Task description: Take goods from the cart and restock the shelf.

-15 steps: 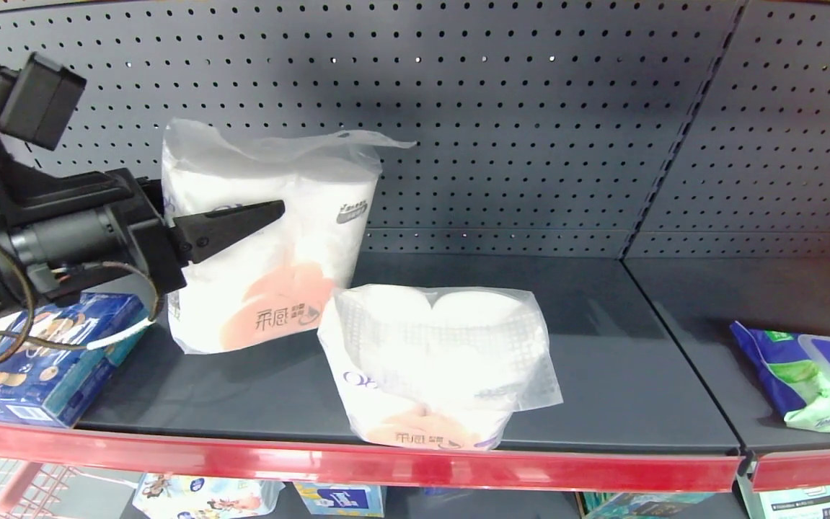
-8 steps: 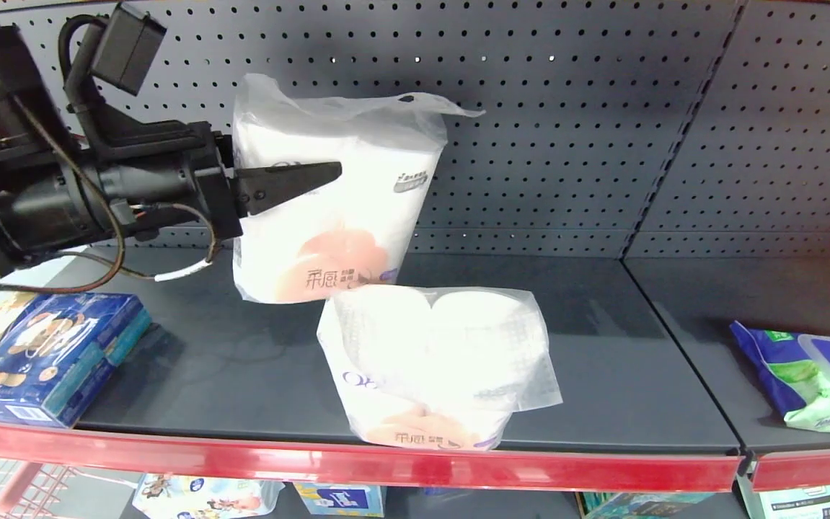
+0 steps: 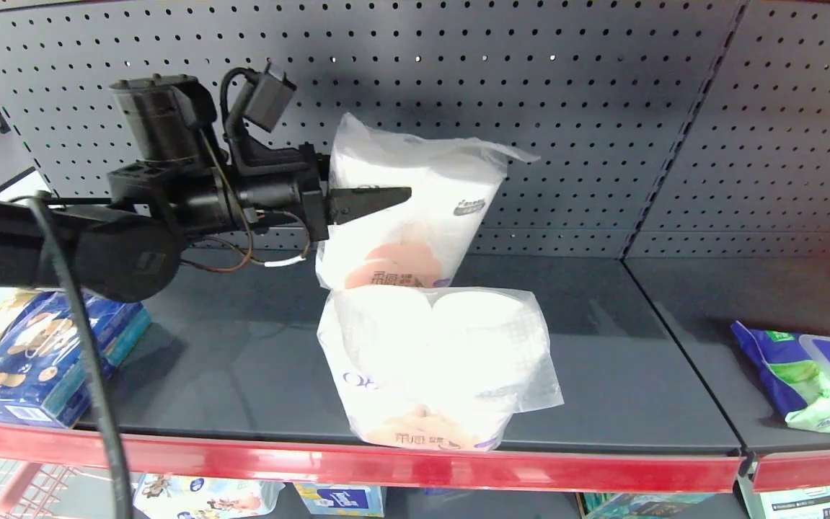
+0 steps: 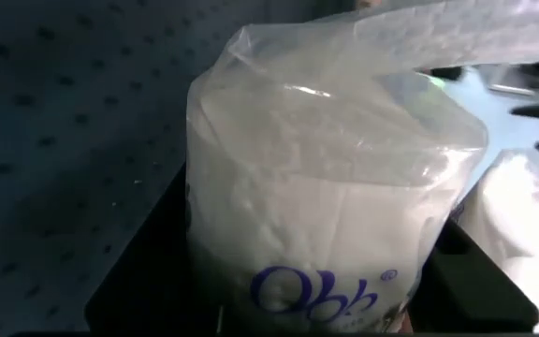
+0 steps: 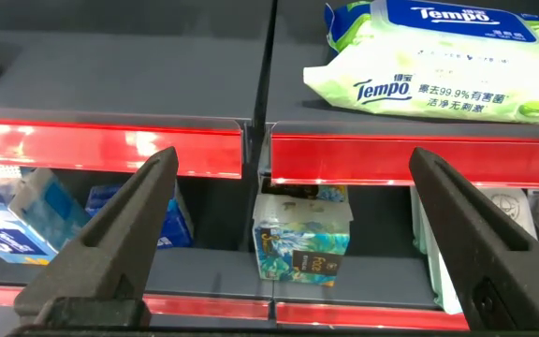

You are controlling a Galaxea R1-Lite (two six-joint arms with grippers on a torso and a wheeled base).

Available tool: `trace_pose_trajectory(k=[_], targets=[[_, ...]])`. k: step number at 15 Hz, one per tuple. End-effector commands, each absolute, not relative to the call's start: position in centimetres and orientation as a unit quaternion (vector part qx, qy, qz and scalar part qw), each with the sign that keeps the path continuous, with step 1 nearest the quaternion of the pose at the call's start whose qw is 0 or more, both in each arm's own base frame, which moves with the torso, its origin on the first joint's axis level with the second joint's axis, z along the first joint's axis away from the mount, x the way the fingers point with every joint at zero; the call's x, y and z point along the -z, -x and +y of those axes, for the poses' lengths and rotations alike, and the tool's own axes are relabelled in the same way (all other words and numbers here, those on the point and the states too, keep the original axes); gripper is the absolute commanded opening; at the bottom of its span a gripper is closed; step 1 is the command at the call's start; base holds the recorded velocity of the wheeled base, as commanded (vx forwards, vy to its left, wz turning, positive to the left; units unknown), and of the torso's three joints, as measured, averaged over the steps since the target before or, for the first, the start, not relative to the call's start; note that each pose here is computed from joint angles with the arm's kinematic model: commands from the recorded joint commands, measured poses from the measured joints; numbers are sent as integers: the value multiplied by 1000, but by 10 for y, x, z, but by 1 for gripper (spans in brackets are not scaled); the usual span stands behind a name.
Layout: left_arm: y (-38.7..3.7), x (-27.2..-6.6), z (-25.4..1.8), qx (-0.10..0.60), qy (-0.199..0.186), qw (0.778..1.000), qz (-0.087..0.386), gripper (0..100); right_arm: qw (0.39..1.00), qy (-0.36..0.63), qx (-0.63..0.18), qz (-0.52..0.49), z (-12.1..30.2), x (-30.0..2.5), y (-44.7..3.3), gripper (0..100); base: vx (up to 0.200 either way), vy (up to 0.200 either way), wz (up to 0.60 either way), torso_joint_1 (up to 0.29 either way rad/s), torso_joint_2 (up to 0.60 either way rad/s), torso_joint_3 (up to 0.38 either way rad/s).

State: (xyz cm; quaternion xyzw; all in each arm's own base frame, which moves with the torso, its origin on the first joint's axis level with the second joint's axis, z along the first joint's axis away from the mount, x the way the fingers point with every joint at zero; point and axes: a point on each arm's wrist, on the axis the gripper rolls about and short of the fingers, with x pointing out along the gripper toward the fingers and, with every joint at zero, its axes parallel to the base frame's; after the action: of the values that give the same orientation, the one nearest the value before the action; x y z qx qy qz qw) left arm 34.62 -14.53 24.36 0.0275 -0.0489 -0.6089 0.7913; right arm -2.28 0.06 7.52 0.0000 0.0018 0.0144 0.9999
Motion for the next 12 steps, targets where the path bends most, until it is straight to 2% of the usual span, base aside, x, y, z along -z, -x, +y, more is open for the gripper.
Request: trace_pose_trajectory(k=[1, 6, 12], targets=[[-371, -214, -164, 630, -20, 776, -27, 0, 1000, 0, -15, 2, 1, -75, 23, 100, 0, 0, 0, 0, 0, 0], [-384, -193, -170, 648, -15, 762, -12, 0, 1000, 0, -15, 2, 1, -75, 23, 100, 0, 0, 0, 0, 0, 0], [-380, -173, -156, 640, 0, 768, 28, 0, 1000, 0, -15, 2, 1, -75, 23, 100, 0, 0, 0, 0, 0, 0]])
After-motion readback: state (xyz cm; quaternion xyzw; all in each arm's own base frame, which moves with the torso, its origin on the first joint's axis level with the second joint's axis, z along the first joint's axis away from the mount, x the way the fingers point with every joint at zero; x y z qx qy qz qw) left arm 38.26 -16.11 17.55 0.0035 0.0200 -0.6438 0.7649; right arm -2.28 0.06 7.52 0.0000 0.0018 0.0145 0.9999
